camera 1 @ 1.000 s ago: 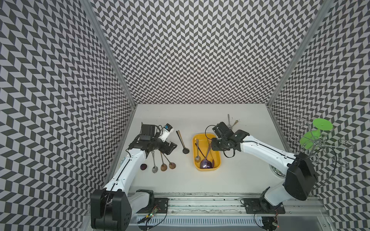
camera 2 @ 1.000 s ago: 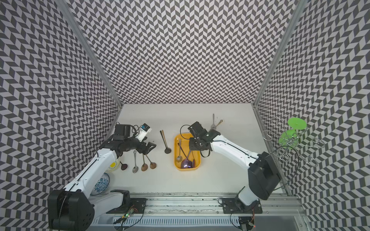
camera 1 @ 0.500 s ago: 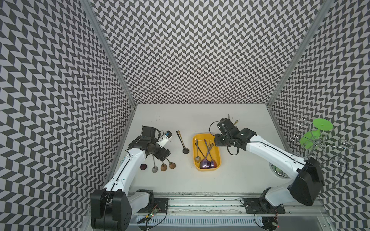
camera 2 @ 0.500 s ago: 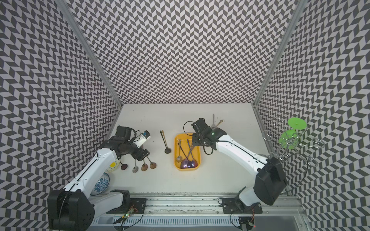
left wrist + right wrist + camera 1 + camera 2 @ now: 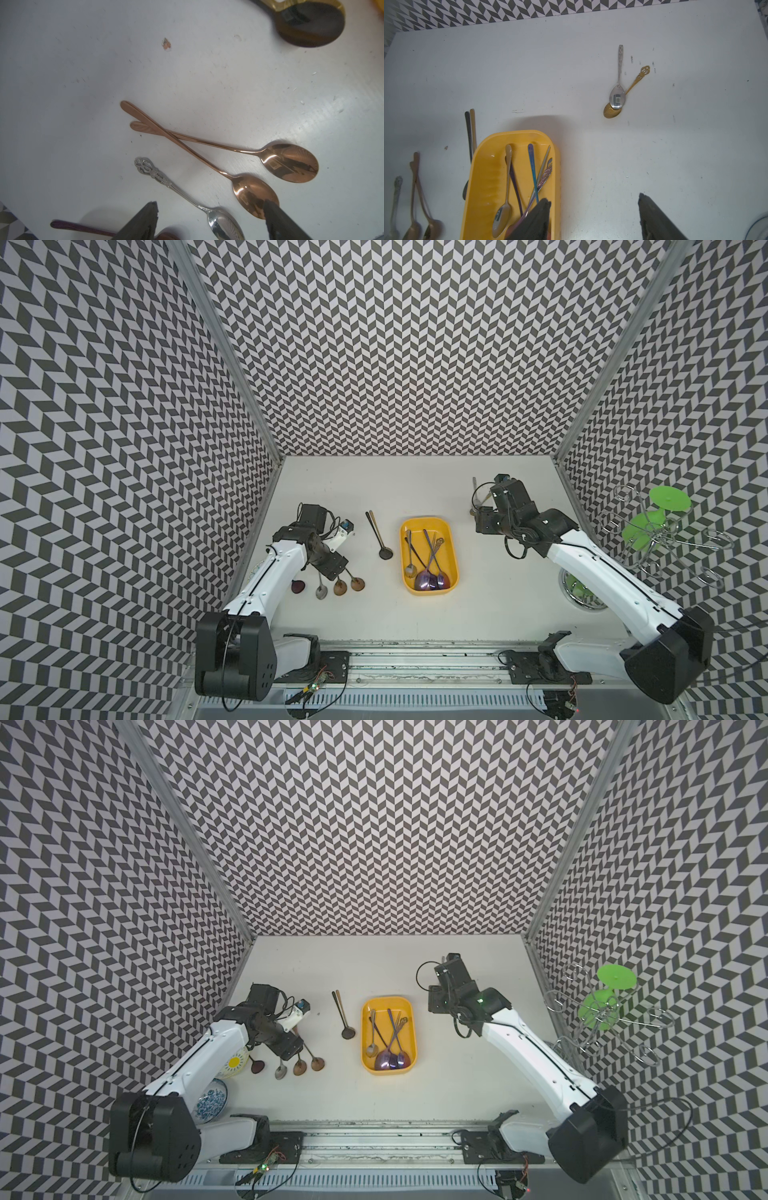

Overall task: Put the spoon into the storage box
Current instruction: Place the spoon in the storage box, then pick up the spoon from the center of the board.

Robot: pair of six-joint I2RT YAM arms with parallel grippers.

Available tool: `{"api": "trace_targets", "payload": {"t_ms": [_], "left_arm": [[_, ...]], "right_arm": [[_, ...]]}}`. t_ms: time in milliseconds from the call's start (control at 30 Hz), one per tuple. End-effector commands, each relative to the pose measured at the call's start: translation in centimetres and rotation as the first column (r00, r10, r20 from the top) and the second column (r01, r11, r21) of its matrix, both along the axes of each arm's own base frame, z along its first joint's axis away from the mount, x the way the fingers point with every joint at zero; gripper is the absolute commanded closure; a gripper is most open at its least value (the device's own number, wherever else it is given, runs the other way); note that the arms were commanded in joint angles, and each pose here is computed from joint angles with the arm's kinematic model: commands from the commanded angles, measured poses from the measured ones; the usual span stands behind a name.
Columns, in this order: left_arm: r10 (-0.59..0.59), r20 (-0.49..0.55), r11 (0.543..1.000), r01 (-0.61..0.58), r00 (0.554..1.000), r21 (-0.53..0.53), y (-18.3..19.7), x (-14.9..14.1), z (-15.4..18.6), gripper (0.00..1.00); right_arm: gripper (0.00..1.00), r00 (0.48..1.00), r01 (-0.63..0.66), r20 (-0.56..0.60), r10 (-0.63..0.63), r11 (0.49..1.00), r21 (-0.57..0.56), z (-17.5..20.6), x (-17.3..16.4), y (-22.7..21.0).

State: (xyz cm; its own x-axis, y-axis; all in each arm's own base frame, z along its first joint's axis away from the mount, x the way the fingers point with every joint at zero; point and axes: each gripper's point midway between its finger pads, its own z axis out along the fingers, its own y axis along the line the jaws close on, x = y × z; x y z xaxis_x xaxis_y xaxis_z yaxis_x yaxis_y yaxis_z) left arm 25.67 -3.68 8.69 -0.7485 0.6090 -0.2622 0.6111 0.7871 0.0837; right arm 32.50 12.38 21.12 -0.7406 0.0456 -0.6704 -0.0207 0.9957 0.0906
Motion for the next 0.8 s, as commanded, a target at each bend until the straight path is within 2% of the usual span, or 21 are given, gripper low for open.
{"api": "trace_targets", "payload": {"t_ms": [0, 233, 300, 500, 767], "left_arm": [[0.080, -0.072, 0.996, -0.078, 0.994, 0.036, 0.8, -0.5, -0.2, 0.15], [0.222, -0.162, 0.975, -0.212, 0.962, 0.071, 3.1, -0.4, -1.6, 0.18], [0.248, -0.182, 0.968, -0.238, 0.952, 0.073, 3.6, -0.4, -1.8, 0.20], [0.299, -0.256, 0.954, -0.289, 0.919, 0.079, 4.6, -0.8, -3.3, 0.32], [0.346, -0.310, 0.937, -0.343, 0.886, 0.065, 5.8, -0.8, -4.8, 0.42]], "right_arm": [[0.25, 0.994, 0.019, 0.110, -0.014, 0.999, -0.046, 1.5, 0.5, -2.0], [0.10, 0.965, 0.101, 0.254, -0.067, 0.987, -0.125, 2.1, -0.4, -5.9], [0.08, 0.956, 0.102, 0.289, -0.060, 0.986, -0.133, 2.4, -0.7, -6.3], [0.00, 0.924, 0.080, 0.381, -0.034, 0.991, -0.107, 3.2, -1.8, -6.4], [0.00, 0.878, 0.078, 0.478, -0.028, 0.993, -0.086, 4.1, -3.1, -7.0]]}}
